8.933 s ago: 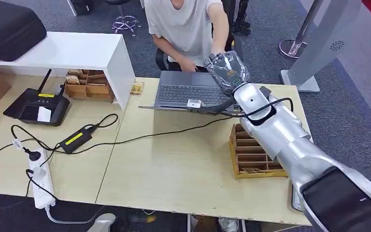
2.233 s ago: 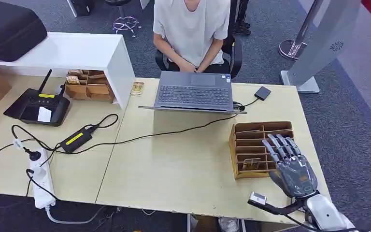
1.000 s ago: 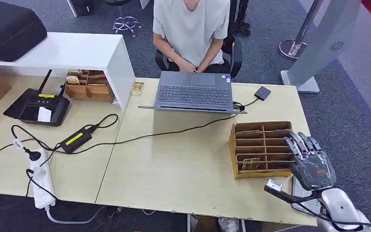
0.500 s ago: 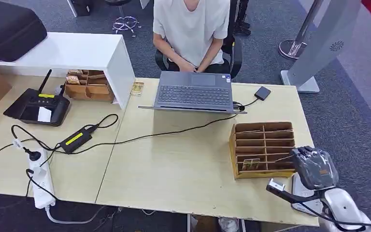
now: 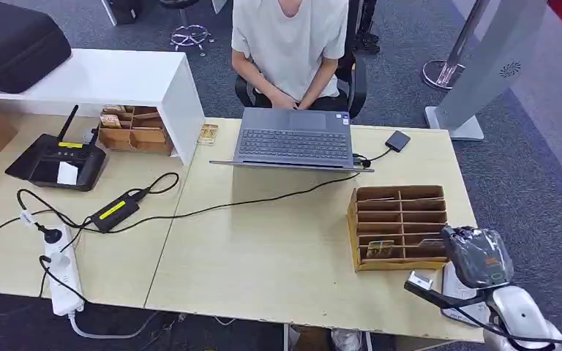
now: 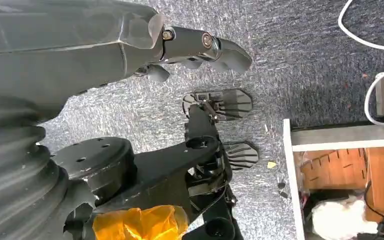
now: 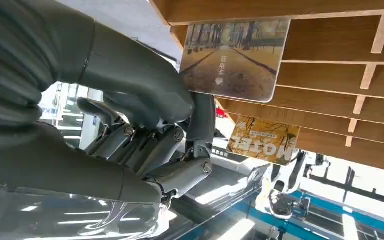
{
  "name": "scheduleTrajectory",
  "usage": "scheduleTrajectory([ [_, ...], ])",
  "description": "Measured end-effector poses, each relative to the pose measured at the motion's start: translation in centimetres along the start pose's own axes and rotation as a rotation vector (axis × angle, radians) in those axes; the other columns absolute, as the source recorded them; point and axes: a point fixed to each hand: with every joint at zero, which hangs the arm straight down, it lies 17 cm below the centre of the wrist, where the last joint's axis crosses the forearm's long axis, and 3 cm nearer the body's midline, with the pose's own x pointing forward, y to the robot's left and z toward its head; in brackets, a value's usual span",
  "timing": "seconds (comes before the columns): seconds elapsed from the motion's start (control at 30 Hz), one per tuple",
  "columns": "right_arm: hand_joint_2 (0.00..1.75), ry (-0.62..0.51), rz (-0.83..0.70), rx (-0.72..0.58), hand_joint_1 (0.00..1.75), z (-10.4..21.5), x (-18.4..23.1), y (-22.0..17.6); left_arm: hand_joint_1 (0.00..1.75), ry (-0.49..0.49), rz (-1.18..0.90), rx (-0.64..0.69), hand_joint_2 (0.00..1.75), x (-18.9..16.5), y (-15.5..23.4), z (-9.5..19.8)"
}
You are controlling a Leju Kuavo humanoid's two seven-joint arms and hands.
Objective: Pass the card to the sensor for recognition and then transmit it.
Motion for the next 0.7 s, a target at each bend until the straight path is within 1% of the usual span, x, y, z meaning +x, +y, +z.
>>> scheduleTrajectory([
  [0.33,1.75,-0.013,-0.012,0.005,1.75,0.1,0.5,0.2,0.00,-0.003,0.005,0.067,1.75,0.2,1.2,-0.2],
  [0.7,1.75,-0.011,-0.020,-0.023,1.75,-0.6,1.1,-0.3,0.00,0.008,-0.023,0.051,1.75,0.1,0.5,-0.2],
])
